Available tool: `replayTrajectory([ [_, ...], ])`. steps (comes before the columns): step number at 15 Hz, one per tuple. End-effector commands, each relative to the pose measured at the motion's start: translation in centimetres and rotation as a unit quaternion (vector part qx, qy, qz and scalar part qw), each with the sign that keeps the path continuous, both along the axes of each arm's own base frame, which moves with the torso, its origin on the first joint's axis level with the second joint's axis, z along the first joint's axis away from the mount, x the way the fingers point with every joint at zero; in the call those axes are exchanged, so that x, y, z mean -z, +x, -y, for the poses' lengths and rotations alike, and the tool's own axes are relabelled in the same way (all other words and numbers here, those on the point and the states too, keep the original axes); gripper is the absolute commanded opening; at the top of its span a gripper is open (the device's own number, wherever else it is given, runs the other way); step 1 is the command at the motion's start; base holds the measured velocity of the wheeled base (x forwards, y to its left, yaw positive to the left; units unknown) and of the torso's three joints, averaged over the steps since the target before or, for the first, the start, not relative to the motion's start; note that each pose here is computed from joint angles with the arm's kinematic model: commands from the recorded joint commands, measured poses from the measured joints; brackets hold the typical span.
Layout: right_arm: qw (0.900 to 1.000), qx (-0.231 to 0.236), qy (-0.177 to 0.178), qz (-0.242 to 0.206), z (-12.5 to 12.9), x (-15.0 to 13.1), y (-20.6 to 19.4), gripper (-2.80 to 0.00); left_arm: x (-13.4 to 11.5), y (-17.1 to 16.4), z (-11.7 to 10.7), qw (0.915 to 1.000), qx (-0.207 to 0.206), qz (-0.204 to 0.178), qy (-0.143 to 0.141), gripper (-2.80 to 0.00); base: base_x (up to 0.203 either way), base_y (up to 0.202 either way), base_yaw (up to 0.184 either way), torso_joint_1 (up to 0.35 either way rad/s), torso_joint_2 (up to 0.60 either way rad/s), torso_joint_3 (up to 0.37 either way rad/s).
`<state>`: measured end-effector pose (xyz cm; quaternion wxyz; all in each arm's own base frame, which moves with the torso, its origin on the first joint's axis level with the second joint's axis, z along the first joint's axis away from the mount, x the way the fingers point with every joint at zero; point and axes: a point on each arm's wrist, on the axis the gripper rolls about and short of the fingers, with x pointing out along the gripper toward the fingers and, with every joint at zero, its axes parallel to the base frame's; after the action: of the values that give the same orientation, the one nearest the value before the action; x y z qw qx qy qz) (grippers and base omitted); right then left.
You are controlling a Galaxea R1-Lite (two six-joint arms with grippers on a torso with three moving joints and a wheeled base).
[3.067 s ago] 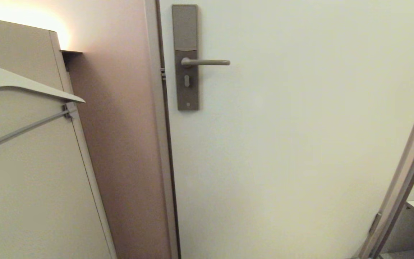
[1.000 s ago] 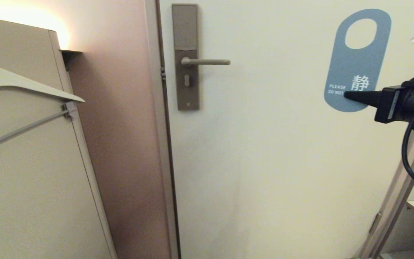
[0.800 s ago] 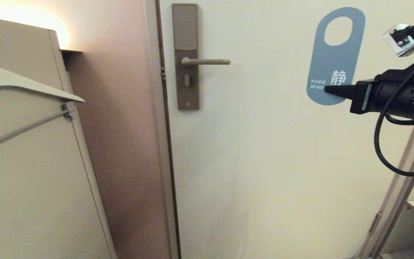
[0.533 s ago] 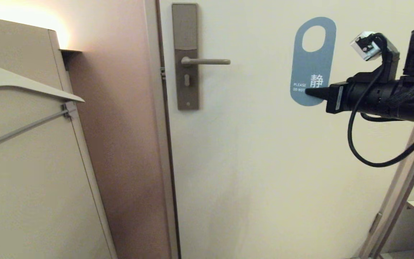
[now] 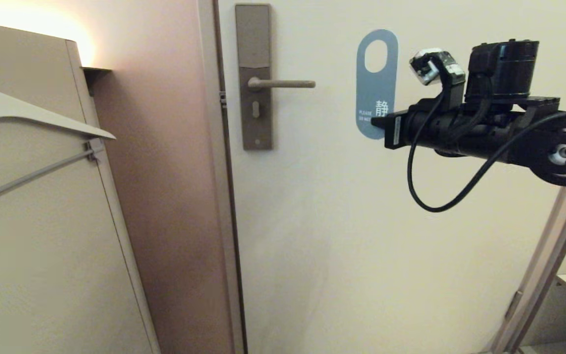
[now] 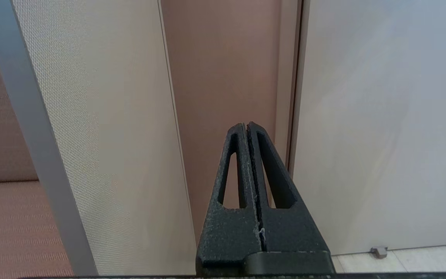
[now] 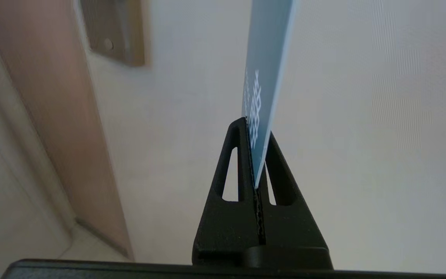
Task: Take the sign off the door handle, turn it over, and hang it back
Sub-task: Hang the sign back with the other side facing out
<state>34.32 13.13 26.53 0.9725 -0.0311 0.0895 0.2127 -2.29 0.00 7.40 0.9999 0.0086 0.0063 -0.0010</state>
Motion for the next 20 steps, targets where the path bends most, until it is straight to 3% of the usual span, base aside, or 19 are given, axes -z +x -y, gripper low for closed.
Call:
replayTrajectory([
  [1, 1.0, 0.005, -0.006, -0.005, -1.4, 1.3, 1.4, -2.8, 0.0, 0.0, 0.0, 1.0, 0.0, -0.001, 0.0, -2.8, 0.0, 0.0, 0.0, 0.0, 0.0, 0.0],
  [8, 0.999, 0.028, -0.028, 0.005, -3.4, 3.8, 3.7, -2.8, 0.0, 0.0, 0.0, 1.0, 0.0, -0.001, -0.001, -2.8, 0.0, 0.0, 0.0, 0.0, 0.0, 0.0],
  [20, 0.999, 0.017, -0.047, 0.022, -7.1, 5.6, 6.5, -2.8, 0.0, 0.0, 0.0, 1.0, 0.0, -0.001, 0.0, -2.8, 0.0, 0.0, 0.0, 0.0, 0.0, 0.0],
])
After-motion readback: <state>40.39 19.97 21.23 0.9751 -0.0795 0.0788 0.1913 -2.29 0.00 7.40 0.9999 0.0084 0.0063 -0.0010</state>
